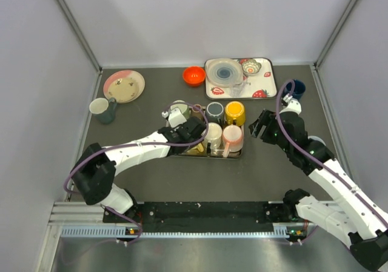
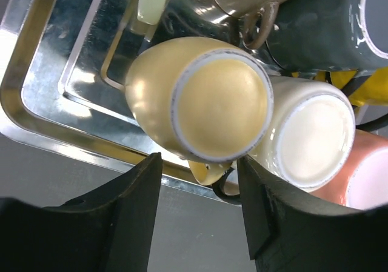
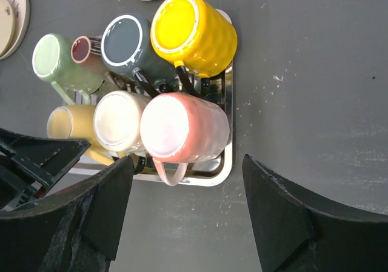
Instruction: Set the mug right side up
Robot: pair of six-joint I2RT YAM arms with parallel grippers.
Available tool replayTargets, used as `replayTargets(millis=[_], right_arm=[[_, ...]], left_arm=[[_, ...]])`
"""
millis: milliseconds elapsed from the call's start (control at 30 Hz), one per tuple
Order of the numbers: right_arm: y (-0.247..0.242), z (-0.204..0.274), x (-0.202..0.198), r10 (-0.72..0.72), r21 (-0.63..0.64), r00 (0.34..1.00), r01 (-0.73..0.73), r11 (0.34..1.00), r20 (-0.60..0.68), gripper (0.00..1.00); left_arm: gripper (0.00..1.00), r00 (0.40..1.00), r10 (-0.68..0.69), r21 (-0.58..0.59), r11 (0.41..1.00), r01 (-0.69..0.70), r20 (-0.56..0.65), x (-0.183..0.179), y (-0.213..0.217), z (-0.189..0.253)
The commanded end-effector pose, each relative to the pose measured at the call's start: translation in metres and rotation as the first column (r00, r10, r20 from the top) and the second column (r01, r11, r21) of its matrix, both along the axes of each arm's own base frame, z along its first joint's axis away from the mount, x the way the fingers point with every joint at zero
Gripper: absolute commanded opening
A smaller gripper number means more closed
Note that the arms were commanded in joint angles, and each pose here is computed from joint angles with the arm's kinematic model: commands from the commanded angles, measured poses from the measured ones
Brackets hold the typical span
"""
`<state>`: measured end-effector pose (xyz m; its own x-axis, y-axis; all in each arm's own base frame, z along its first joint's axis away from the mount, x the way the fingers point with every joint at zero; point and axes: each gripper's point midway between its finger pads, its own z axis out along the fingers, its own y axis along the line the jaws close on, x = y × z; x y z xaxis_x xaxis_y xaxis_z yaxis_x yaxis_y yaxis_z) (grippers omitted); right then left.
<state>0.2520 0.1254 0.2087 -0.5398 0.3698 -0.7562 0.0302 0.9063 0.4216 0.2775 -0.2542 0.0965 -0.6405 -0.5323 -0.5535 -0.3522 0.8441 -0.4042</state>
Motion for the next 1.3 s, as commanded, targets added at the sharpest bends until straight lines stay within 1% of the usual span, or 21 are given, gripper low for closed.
replayTargets(millis=[0, 33, 167, 267, 300, 367, 400, 500, 633, 767, 800, 933, 967, 1067, 1133, 1267], right_arm=[[0.009, 0.01, -0.001, 0.032, 0.04, 0.999, -0.033, 0.999, 0.032, 0.72], [0.01, 0.008, -0.001, 0.033, 0.037, 0.999, -0.034, 0.999, 0.026, 0.72], [0.01, 0.005, 0.0, 0.032, 0.036, 0.999, -0.033, 0.999, 0.02, 0.72], [0.012, 0.0, 0.001, 0.035, 0.039, 0.999, -0.035, 0.999, 0.009, 0.72], [0.012, -0.001, 0.001, 0.034, 0.039, 0.999, -0.034, 0.999, 0.006, 0.72], [0.013, -0.002, 0.001, 0.036, 0.041, 0.999, -0.036, 0.999, 0.004, 0.72], [0.013, -0.001, 0.001, 0.035, 0.042, 0.999, -0.035, 0.998, 0.008, 0.72], [0.013, -0.002, 0.002, 0.034, 0.043, 0.999, -0.034, 0.998, 0.007, 0.72], [0.014, -0.004, 0.002, 0.037, 0.043, 0.999, -0.037, 0.998, 0.001, 0.72], [0.014, -0.006, 0.001, 0.037, 0.04, 0.999, -0.037, 0.999, -0.002, 0.72], [0.013, -0.008, 0.001, 0.037, 0.037, 0.999, -0.036, 0.999, -0.006, 0.72], [0.013, -0.01, 0.001, 0.035, 0.036, 0.999, -0.035, 0.999, -0.007, 0.72], [0.013, -0.011, 0.001, 0.035, 0.034, 0.999, -0.035, 0.999, -0.011, 0.72], [0.012, -0.013, 0.001, 0.034, 0.032, 0.999, -0.033, 0.999, -0.014, 0.72], [0.013, -0.013, 0.0, 0.037, 0.034, 0.999, -0.036, 0.999, -0.013, 0.72], [0.012, -0.01, 0.0, 0.035, 0.037, 0.999, -0.035, 0.999, -0.006, 0.72]], left_arm=[[0.56, 0.999, 0.052, 0.016, 0.999, -0.052, -0.001, 0.009, 0.013, 0.003], [0.53, 0.999, 0.049, 0.018, 0.999, -0.049, 0.0, 0.008, 0.015, 0.004], [0.47, 0.999, 0.028, 0.047, 0.998, -0.028, -0.015, 0.002, 0.029, -0.002], [0.47, 0.999, 0.003, 0.064, 0.998, -0.001, -0.033, -0.002, 0.04, -0.004], [0.48, 0.999, -0.041, 0.074, 0.996, 0.043, -0.034, -0.004, 0.04, -0.002], [0.5, 0.997, -0.065, 0.088, 0.994, 0.068, -0.039, -0.005, 0.045, -0.002], [0.54, 0.995, -0.097, 0.101, 0.99, 0.099, -0.025, -0.005, 0.046, 0.002], [0.59, 0.989, -0.147, 0.129, 0.981, 0.147, -0.008, -0.003, 0.049, 0.007], [0.6, 0.979, -0.202, 0.164, 0.966, 0.2, -0.007, 0.0, 0.048, 0.008], [0.61, 0.967, -0.252, 0.19, 0.949, 0.253, -0.032, -0.001, 0.046, 0.0], [0.61, 0.964, -0.262, 0.191, 0.945, 0.265, -0.04, -0.001, 0.044, -0.003], [0.53, 0.958, -0.282, 0.178, 0.941, 0.286, -0.05, -0.002, 0.04, -0.009], [0.48, 0.958, -0.282, 0.177, 0.941, 0.287, -0.053, -0.002, 0.039, -0.01], [0.42, 0.96, -0.271, 0.19, 0.941, 0.281, -0.075, -0.003, 0.04, -0.014], [0.4, 0.96, -0.262, 0.2, 0.94, 0.276, -0.095, -0.002, 0.041, -0.019], [0.34, 0.961, -0.254, 0.203, 0.94, 0.273, -0.112, -0.005, 0.043, -0.024]])
